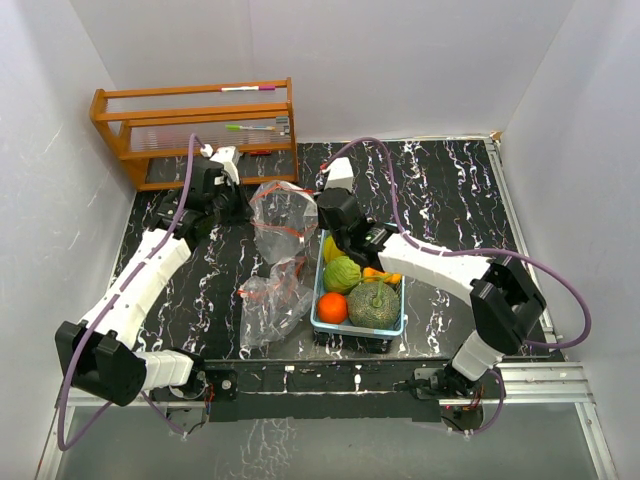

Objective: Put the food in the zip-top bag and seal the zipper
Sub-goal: Open the zipper of the food storage bag at the center of the board, then pick up the fake vegetable from the bin.

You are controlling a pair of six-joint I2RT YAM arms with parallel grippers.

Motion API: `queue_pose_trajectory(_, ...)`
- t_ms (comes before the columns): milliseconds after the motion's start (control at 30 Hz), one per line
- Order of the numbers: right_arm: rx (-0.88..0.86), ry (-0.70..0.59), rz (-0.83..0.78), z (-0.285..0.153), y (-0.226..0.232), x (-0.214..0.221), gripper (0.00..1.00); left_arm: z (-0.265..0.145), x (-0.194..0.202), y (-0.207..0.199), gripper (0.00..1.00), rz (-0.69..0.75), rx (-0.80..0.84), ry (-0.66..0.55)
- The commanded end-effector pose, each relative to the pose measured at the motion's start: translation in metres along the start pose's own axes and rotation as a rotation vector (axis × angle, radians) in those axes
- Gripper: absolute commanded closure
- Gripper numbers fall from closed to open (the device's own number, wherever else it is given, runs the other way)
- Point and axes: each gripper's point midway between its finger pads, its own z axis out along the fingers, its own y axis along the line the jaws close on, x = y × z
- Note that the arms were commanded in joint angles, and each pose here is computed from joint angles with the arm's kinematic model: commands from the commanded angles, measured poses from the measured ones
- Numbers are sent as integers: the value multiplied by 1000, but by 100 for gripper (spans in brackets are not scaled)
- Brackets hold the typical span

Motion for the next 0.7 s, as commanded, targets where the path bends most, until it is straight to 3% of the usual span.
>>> queue_pose_trajectory(0, -153, -38, 21, -14, 20, -21, 91, -9, 2, -44, 100, -48, 261, 6)
queue_pose_trajectory(167, -329, -40, 40, -27, 48, -30, 71, 5, 15, -40, 100, -73, 241, 55)
queue_pose_trajectory(367, -307, -60, 60, -41, 37, -39, 45, 14, 23, -38, 100, -86, 237, 78)
queue_pose_trajectory(567, -306, -60, 85, -63, 25, -44, 28, 18, 24, -38, 100, -91, 233, 85)
queue_pose_trajectory(600, -307, -57, 95, -68, 22, -44, 22, 18, 24, -38, 100, -93, 234, 85)
queue_pose_trajectory(633, -305, -57, 105, -75, 18, -45, 8, 19, 24, -38, 100, -94, 235, 85)
queue_pose_trajectory(667, -297, -40, 111, -80, 13, -39, 2, 19, 24, -38, 100, -94, 235, 87)
